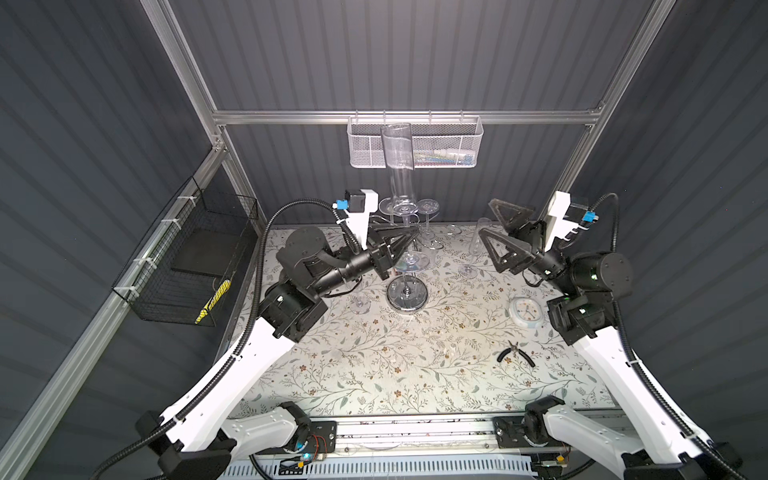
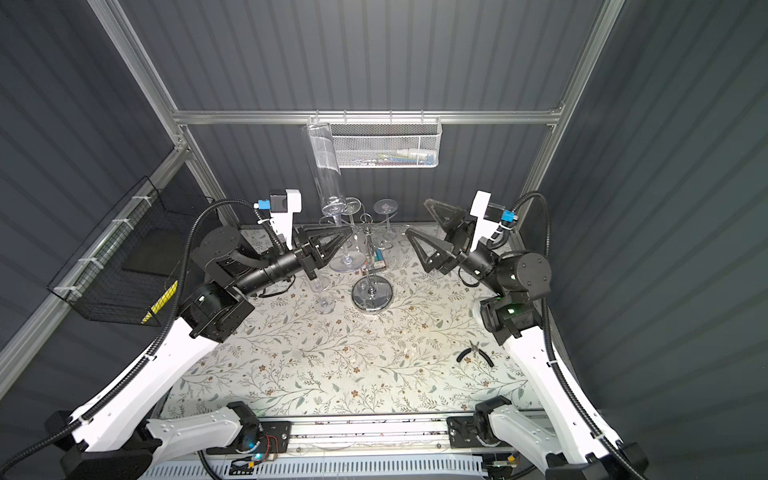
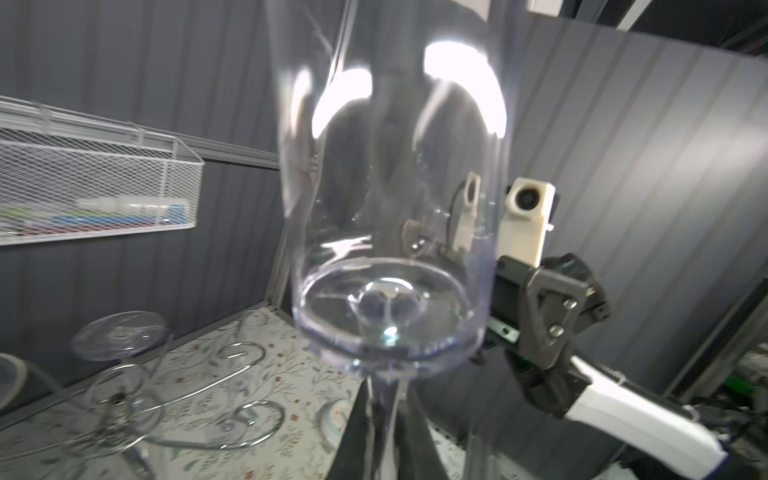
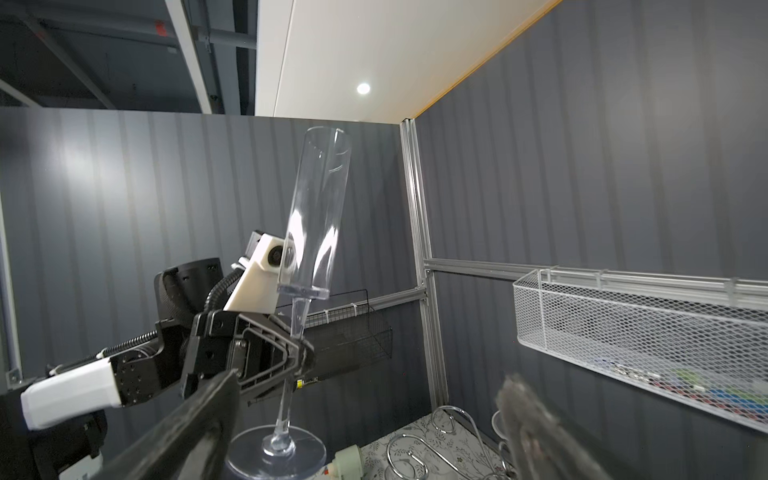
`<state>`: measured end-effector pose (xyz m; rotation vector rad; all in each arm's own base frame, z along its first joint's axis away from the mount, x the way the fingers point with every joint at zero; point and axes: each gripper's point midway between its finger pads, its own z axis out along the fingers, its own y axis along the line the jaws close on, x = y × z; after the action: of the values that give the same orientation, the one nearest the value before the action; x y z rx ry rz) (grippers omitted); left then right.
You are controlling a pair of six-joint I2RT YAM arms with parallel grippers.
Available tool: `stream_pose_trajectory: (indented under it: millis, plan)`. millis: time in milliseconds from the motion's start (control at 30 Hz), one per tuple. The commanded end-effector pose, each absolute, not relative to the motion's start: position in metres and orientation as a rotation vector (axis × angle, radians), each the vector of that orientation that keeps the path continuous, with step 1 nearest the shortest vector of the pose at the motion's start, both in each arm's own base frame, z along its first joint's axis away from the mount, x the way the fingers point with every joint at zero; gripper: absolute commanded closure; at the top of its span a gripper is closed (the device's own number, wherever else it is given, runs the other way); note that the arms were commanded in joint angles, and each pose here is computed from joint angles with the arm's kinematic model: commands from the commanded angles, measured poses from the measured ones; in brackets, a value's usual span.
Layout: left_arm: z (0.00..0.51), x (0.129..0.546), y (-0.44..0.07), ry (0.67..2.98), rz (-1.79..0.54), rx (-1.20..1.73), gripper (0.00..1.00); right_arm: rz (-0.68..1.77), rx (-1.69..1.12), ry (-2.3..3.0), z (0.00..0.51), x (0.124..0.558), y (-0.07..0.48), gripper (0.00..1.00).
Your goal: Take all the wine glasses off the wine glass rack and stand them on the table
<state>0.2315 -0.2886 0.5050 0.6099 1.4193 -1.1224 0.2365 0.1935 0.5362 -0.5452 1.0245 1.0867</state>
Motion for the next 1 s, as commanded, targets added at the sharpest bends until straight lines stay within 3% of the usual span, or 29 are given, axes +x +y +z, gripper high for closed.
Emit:
stream_pose_trajectory:
  millis: [0,133,333,533,967]
  plan:
    - [0.484,0.250,-0.274,1.476,-0.800,0.690,1.00,1.075,-0.501,1.017,0.525,0.240,0.200,0.01]
    - [0.475,0.255,-0.269,1.496,-0.685,0.738,1.00,1.158,-0.413,1.157,0.531,0.252,0.211,0.01]
    - [0.467,0.261,-0.267,1.508,-0.607,0.774,1.00,1.289,-0.565,1.160,0.542,0.242,0.246,0.01]
    - [0.460,0.264,-0.273,1.522,-0.612,0.793,1.00,1.208,-0.584,1.200,0.538,0.253,0.272,0.01]
    - [0.452,0.264,-0.285,1.541,-0.658,0.827,1.00,1.286,-0.594,1.147,0.549,0.269,0.295,0.04]
